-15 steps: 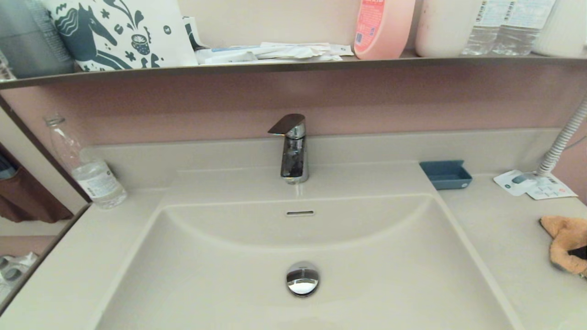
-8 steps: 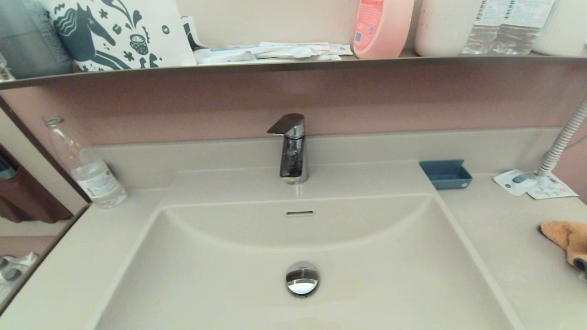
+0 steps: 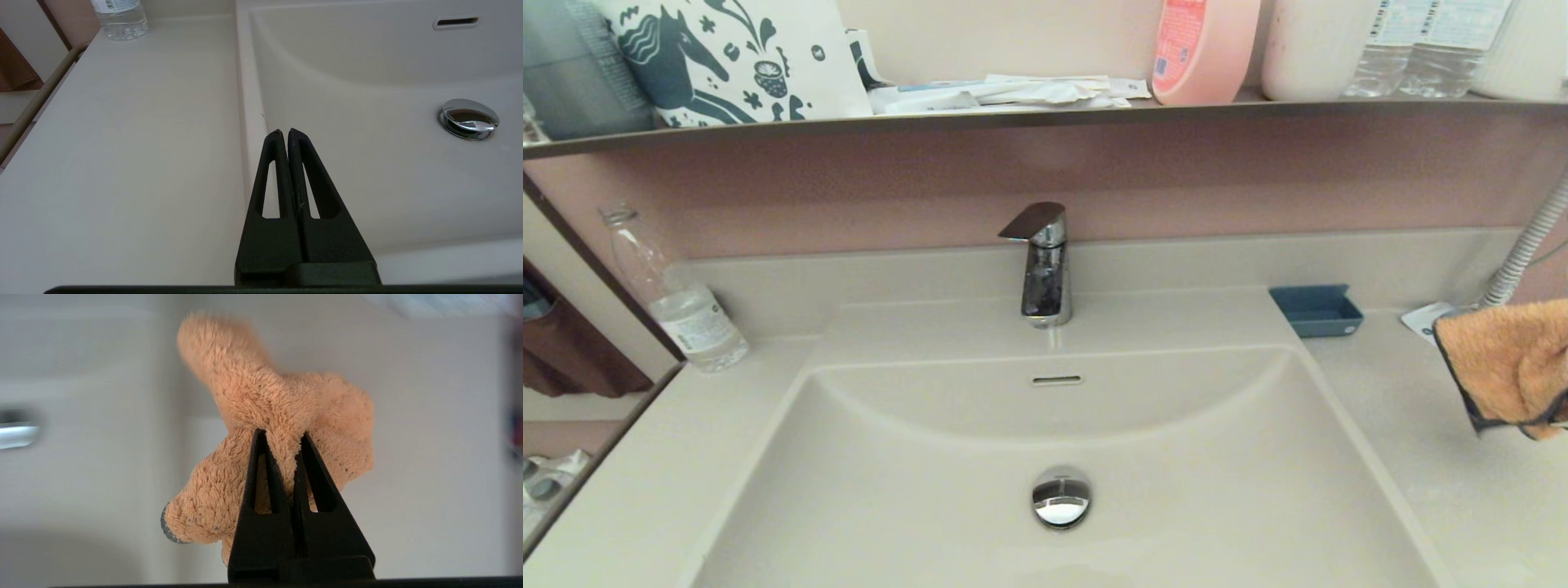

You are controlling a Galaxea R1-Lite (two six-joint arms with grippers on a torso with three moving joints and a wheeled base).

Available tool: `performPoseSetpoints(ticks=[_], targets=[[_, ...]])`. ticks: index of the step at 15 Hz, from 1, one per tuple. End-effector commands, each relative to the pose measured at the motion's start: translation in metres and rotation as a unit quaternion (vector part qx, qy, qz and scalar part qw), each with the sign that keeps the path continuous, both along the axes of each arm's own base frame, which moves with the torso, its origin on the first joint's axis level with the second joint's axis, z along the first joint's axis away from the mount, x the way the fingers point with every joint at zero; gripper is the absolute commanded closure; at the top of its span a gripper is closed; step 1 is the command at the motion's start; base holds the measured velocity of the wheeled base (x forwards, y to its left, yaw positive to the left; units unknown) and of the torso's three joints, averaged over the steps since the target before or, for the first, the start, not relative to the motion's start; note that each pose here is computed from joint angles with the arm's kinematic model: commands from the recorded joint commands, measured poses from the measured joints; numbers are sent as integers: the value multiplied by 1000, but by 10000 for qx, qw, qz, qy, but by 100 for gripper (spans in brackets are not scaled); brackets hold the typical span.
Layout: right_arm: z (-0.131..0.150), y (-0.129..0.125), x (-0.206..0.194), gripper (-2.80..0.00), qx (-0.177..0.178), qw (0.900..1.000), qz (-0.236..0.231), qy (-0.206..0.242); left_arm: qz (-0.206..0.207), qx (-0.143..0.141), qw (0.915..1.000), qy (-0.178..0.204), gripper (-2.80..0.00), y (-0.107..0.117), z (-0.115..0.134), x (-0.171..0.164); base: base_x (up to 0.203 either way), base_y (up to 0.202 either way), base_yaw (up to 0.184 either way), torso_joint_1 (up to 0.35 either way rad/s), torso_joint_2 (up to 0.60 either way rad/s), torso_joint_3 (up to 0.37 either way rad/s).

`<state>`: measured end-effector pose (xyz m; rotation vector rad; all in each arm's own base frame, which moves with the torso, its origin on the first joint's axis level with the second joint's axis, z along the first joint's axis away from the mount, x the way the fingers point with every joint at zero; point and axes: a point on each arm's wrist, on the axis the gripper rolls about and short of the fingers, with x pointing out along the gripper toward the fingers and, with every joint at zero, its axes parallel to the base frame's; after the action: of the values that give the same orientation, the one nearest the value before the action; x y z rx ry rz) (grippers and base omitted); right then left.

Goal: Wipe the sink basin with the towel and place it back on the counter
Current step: Pick up the cloth, then wipe the sink

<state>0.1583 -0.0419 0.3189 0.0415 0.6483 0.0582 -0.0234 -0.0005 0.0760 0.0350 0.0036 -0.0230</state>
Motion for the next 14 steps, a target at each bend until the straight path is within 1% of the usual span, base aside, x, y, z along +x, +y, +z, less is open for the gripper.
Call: performPoseSetpoints(ticks=[1,2,3,4,6,7,8,9,10,12,14], targets=[[34,30,-27,0,272,9974,514,-436,1,1,10000,9,0,0,0,0,0,0,0,0,0,0],[47,44,-37,0,549,9941,793,-489,3,1,10000,10,0,0,0,0,0,0,0,0,0,0],[57,55,-45,0,797,9907,976,-518,7,1,10000,9,0,0,0,0,0,0,0,0,0,0],[62,65,-50,0,1001,9872,1154,-464,7,1,10000,10,0,0,0,0,0,0,0,0,0,0],[63,84,-51,0,1407,9809,1333,-146,0,1,10000,7,0,0,0,0,0,0,0,0,0,0],[60,96,-46,0,1627,9774,1340,135,0,1,10000,8,0,0,0,0,0,0,0,0,0,0],[51,109,-38,0,1674,9757,1336,460,8,1,10000,4,0,0,0,0,0,0,0,0,0,0],[37,124,-28,0,1631,9752,1267,792,2,1,10000,7,0,0,0,0,0,0,0,0,0,0],[21,137,-20,0,1587,9750,1207,981,7,1,10000,6,0,0,0,0,0,0,0,0,0,0],[-15,165,-8,0,1429,9740,1264,1222,5,1,10000,6,0,0,0,0,0,0,0,0,0,0],[-57,193,7,0,1340,9719,1208,1512,7,1,10000,5,0,0,0,0,0,0,0,0,0,0]])
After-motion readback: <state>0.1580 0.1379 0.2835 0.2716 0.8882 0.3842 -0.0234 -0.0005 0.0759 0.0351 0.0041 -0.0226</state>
